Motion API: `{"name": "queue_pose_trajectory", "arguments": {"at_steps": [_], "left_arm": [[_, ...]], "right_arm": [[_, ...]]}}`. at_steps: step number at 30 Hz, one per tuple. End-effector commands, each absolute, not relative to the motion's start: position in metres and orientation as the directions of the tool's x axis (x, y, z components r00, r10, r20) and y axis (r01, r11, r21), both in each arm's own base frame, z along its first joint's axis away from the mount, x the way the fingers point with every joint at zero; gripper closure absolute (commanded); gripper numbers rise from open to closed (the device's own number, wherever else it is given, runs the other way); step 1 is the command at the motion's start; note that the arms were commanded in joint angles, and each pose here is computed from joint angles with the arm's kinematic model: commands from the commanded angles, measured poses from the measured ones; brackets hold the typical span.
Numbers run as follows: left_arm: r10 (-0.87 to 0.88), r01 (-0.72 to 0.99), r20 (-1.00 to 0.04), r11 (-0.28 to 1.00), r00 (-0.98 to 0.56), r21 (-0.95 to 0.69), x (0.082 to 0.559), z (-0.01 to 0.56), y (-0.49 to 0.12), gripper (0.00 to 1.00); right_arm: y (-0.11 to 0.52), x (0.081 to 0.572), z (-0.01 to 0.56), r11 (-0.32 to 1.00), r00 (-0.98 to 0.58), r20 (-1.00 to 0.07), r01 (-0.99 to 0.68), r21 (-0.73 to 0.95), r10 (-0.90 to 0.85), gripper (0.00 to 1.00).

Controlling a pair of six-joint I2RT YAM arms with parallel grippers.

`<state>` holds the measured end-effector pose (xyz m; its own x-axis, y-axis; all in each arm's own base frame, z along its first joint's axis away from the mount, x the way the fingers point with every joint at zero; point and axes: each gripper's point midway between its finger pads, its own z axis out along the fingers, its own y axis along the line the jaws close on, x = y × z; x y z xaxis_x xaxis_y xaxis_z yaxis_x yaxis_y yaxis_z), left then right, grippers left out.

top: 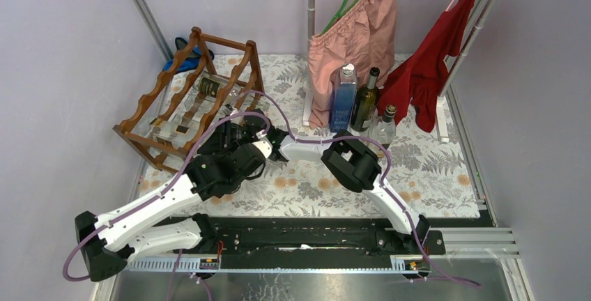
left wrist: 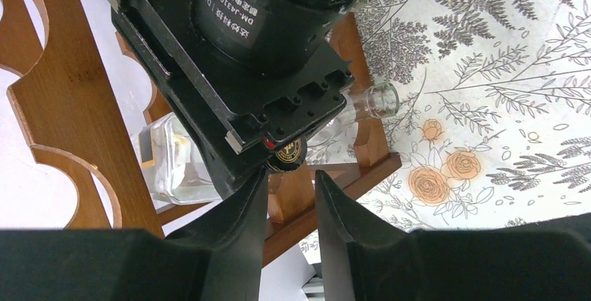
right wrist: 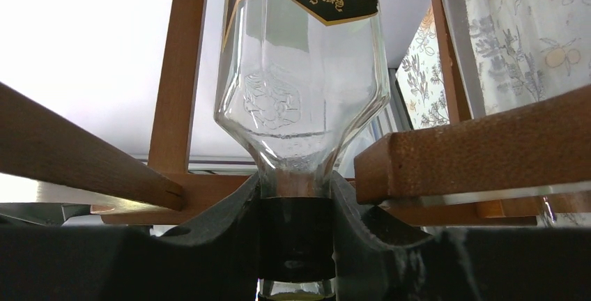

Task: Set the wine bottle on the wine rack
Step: Place the wine bottle in the wine rack.

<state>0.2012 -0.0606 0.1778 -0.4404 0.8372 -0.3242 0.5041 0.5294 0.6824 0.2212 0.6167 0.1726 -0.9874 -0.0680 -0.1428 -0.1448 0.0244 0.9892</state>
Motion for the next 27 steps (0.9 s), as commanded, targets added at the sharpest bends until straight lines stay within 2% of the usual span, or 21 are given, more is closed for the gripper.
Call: {"name": "queue_pose_trajectory", "arguments": {"at_steps": [1,7,12,19,23,27], "left_arm": [[0.822,0.401,-0.376,0.546,-0.428,0.736,0.219,0.189,-0.064,0.64],[0.792,0.365,-0.457,0.598,-0.404,0.714,0.224,0.217,-0.072,0.68],[0.779,0.39,-0.504,0.624,-0.373,0.677,0.224,0.229,-0.084,0.67],[0.798,0.391,-0.475,0.599,-0.371,0.699,0.224,0.225,-0.081,0.64],[0.794,0.348,-0.466,0.596,-0.391,0.723,0.225,0.225,-0.072,0.6],[0.813,0.36,-0.435,0.568,-0.388,0.74,0.223,0.219,-0.068,0.47]], "right_arm": [[0.621,0.239,0.2,-0.053,-0.981,-0.196,-0.196,0.979,0.009,0.59],[0.62,0.238,0.202,-0.059,-0.981,-0.195,-0.195,0.979,0.007,0.59],[0.622,0.238,0.203,-0.064,-0.981,-0.195,-0.195,0.979,0.006,0.59],[0.622,0.237,0.203,-0.067,-0.982,-0.19,-0.19,0.979,0.002,0.59],[0.621,0.237,0.202,-0.067,-0.982,-0.191,-0.19,0.979,-0.002,0.59],[0.622,0.235,0.202,-0.068,-0.982,-0.188,-0.187,0.98,-0.007,0.59]]}}
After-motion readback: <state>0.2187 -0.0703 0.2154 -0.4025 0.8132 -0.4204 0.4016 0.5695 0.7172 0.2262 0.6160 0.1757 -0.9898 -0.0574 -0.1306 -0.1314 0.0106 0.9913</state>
